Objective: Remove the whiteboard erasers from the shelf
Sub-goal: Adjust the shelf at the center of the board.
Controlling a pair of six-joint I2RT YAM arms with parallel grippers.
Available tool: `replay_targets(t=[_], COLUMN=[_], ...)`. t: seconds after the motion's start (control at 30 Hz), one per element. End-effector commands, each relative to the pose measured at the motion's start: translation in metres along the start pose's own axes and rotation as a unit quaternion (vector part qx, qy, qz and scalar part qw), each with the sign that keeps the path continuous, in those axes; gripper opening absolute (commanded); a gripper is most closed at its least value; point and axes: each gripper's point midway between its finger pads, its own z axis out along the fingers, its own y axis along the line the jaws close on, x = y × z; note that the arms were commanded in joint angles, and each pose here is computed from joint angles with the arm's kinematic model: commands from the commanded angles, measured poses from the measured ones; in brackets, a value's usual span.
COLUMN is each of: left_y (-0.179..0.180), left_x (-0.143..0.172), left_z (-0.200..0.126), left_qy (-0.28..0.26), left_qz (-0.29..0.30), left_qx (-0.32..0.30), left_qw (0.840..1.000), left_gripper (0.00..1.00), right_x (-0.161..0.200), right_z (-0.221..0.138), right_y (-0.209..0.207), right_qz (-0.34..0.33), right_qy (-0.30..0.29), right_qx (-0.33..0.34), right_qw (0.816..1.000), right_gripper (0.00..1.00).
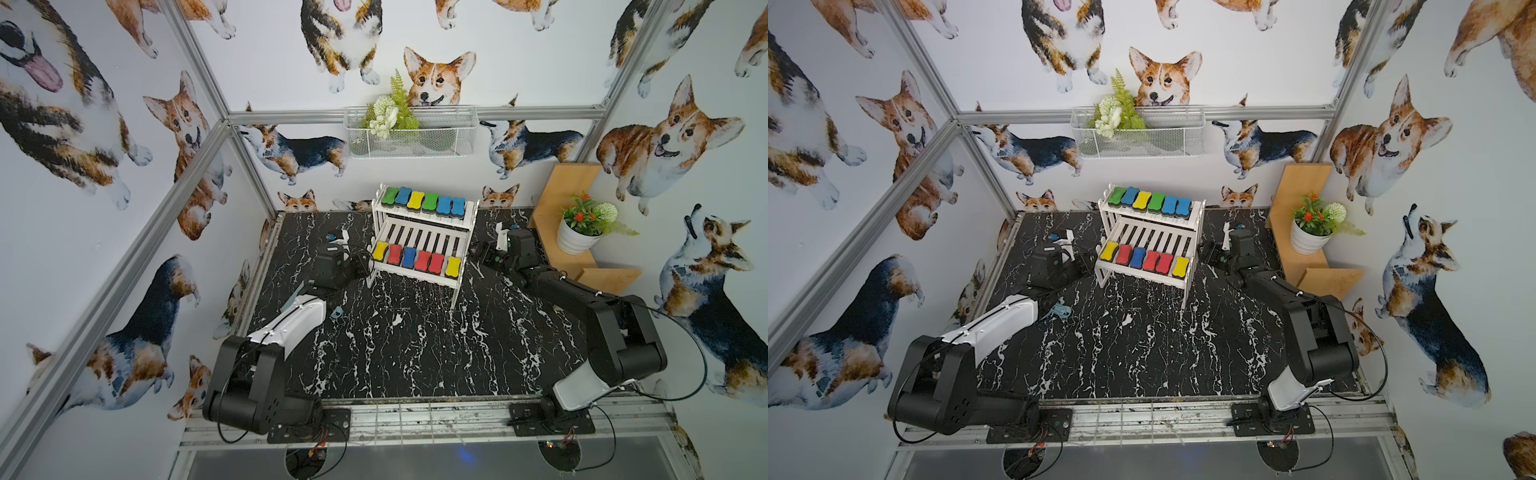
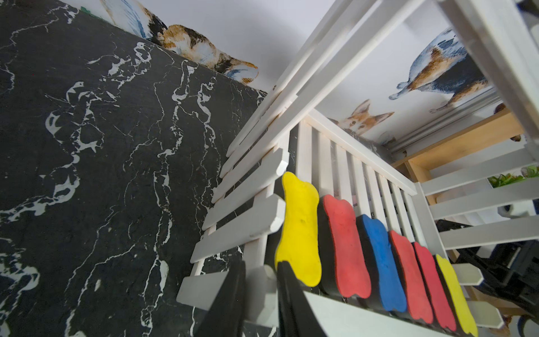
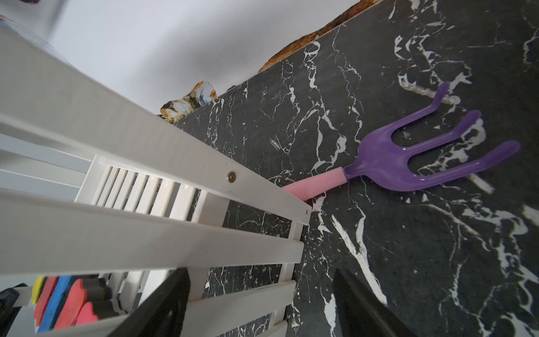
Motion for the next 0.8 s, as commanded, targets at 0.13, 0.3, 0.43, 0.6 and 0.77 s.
replay_targets(t=[0.13, 0.3, 0.43, 0.6, 0.77], left_y=[-0.018, -0.021, -0.026, -0.018, -0.024], left_x=[0.024, 0.027, 0.028, 0.043, 0.045], left_z=[-0.004, -0.007, -0.01, -0.013, -0.016], left_qy=[0.039, 0.041, 0.04, 0.052, 0.051], left_qz=[-0.022, -0.024, -0.023, -0.028, -0.026], left_qx=[0.035, 0.036, 0.039, 0.029, 0.035], left_qw=[0.998, 0.998, 0.998, 0.998, 0.998], left_gripper=[0.26, 0.26, 0.27, 0.27, 0.27], right_x=[-0.001, -0.003, -0.002, -0.002, -0.002], right_z=[0.012, 0.02, 0.023, 0.026, 0.03], right_y=[0.028, 0.032, 0.033, 0.033, 0.033], right_qz=[-0.015, -0.014, -0.013, -0.013, -0.011], right_qy=[0.024, 0.033, 0.037, 0.039, 0.043], right_qx=[-0.065, -0.075, -0.079, -0.08, -0.082], right_qw=[0.997, 0.996, 0.996, 0.996, 0.996], right_gripper=[0.83, 0.83, 0.83, 0.83, 0.83])
